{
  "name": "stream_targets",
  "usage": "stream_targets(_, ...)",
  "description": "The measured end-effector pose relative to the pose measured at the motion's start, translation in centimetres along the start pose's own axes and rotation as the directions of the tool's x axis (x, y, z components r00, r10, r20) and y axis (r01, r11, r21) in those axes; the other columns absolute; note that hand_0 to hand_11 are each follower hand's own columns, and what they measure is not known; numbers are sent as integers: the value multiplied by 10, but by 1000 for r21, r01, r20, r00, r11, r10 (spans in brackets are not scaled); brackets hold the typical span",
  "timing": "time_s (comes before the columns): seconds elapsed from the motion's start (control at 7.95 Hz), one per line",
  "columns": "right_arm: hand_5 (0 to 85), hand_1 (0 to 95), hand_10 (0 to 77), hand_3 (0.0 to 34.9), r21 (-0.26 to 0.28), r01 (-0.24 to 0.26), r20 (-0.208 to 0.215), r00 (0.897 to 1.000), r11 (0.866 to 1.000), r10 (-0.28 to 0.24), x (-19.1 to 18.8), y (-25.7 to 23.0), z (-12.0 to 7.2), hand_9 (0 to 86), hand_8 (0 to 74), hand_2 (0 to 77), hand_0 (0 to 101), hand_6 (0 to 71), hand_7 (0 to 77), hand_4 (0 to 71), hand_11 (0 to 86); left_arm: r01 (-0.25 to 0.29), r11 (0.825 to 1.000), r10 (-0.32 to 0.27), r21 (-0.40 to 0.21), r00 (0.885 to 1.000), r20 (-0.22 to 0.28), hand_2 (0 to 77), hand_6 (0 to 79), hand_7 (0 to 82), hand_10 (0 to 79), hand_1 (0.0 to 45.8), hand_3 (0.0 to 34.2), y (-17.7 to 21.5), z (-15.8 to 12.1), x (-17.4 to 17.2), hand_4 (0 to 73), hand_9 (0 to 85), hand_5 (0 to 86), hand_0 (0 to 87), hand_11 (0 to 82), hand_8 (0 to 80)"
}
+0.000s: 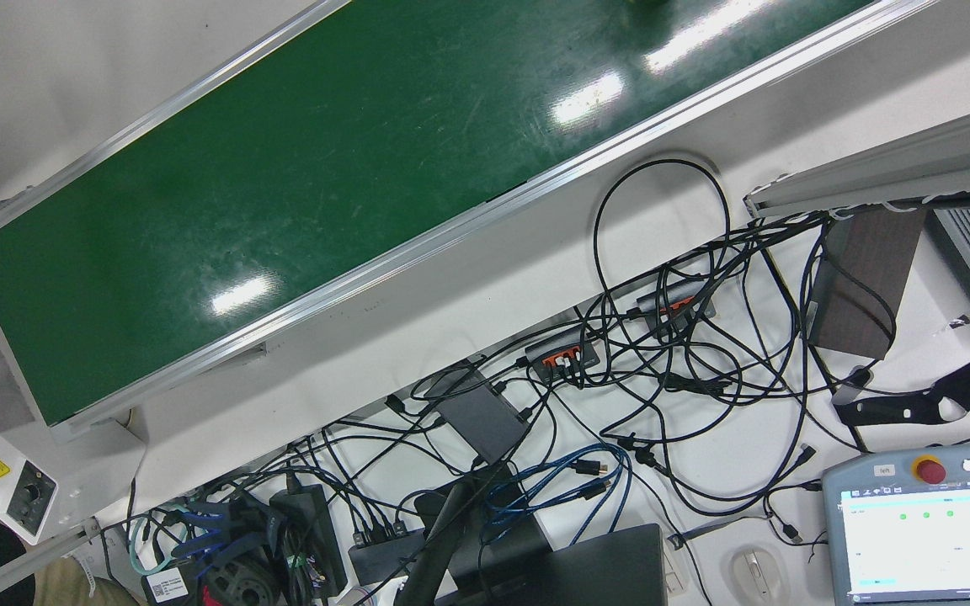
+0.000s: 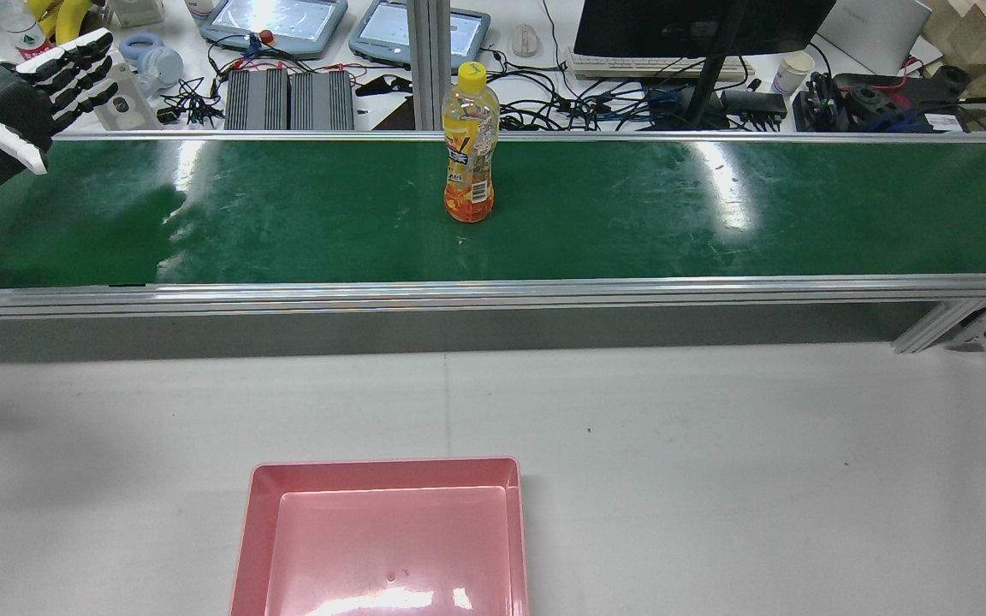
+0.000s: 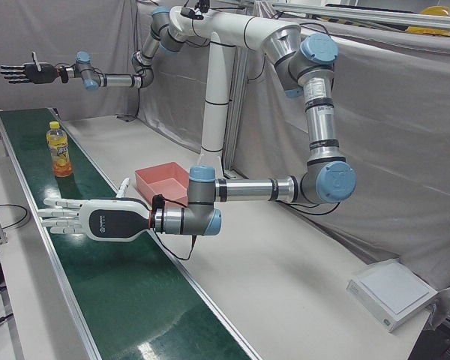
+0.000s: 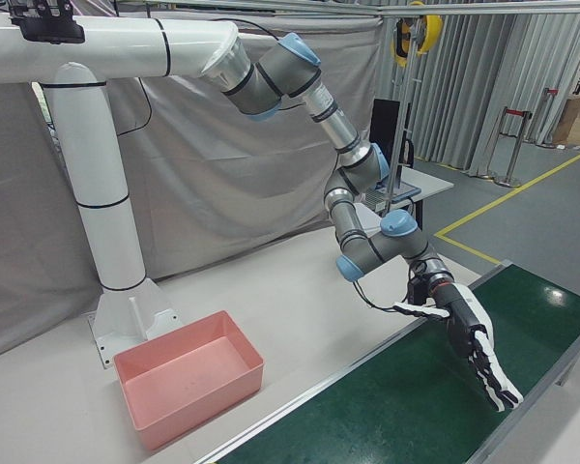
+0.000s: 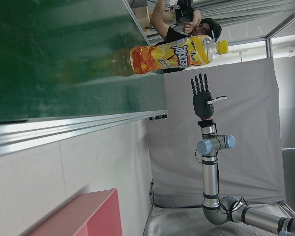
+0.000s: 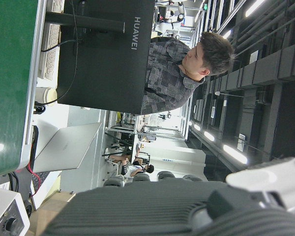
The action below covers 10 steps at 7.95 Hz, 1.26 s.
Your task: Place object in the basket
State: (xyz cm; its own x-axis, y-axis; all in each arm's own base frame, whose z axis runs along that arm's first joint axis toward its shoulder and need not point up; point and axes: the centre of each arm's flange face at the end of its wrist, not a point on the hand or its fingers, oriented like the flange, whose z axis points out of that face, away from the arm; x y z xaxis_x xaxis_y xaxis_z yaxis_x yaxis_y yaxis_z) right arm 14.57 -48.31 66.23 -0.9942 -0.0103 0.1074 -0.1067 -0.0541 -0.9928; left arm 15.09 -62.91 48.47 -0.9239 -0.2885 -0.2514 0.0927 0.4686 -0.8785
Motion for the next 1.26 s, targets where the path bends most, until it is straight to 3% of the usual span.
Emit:
stream_targets(1.01,0,0,0,0,0,-1,0,1000,1000,1,0,0,0,0,0,5,3,0,5,0,0,3,1000,-3,-6,1000,11,0,5,5,38,16,0,3,4,-10,71,5,54,553,76,5)
stream_targets(1.13,0,0,0,0,-1,-1,0,1000,1000,1,0,0,0,0,0,5,3,0,5,0,0,4,1000,-4,-8,1000,13,0,5,5,38,16,13,4,5,-13,71,5,54,552,76,5)
stream_targets(1.26,0,0,0,0,-1,-1,0,1000,1000,1,0,0,0,0,0,5,3,0,5,0,0,7,1000,-7,-13,1000,14,0,0,5,11,27,15,9,9,-17,82,5,54,563,27,5)
